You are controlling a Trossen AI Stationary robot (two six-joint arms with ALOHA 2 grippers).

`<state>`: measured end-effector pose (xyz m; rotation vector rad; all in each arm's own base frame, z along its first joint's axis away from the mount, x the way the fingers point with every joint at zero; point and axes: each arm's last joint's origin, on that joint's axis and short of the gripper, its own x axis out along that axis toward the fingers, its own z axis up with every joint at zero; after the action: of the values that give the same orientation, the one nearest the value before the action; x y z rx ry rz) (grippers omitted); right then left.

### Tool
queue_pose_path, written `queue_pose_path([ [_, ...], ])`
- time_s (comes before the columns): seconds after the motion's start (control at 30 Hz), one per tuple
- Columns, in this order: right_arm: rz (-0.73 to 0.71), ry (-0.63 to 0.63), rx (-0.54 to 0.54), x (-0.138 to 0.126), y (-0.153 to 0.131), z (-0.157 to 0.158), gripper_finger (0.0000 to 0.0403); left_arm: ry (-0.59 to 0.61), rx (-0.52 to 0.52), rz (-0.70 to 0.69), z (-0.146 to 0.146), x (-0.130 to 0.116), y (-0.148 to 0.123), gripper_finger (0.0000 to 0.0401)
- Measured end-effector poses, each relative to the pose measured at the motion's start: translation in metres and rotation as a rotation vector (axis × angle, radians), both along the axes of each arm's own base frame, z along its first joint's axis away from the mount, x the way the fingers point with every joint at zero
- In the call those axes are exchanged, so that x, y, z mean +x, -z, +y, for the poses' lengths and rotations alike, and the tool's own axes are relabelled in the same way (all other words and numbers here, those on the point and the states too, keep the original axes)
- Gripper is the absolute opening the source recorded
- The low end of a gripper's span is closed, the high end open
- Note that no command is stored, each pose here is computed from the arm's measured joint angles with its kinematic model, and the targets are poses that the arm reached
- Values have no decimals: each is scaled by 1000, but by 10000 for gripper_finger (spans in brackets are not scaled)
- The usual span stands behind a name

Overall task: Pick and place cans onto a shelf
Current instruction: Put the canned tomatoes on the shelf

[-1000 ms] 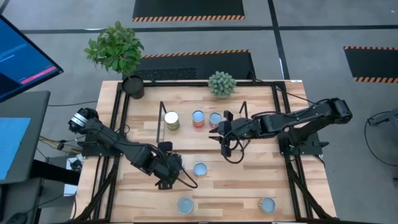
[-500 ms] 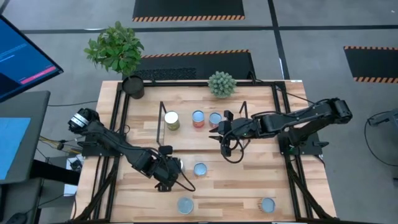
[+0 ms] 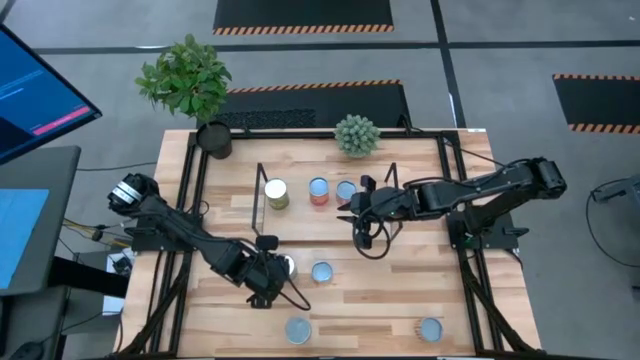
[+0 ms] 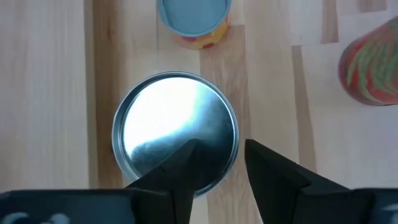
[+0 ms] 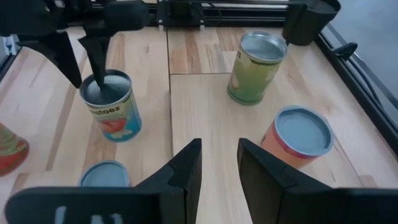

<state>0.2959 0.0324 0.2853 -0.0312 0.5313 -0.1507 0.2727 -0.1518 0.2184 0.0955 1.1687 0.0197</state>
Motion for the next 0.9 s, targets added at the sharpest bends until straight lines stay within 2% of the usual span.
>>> queue_pose_path([
  [0.17, 7, -1, -3, 0, 1, 0, 127, -7, 13, -2, 1, 0, 1, 104],
  [0.43, 7, -1, -3, 0, 1, 0, 127, -19, -4, -3, 1, 1, 1, 9],
  [0.53, 7, -1, -4, 0, 1, 0, 127, -38, -25, -21, 1, 4, 1, 3],
  [0.63, 7, -1, -4, 0, 1, 0, 127, -110, -74, -43, 2, 9, -4, 0],
  [0.8, 7, -1, -3, 0, 0, 0, 127, -141, -51, -147, 1, 21, -27, 0],
  [0.9, 7, -1, -3, 0, 0, 0, 127, -140, -32, -159, 1, 22, -42, 0],
])
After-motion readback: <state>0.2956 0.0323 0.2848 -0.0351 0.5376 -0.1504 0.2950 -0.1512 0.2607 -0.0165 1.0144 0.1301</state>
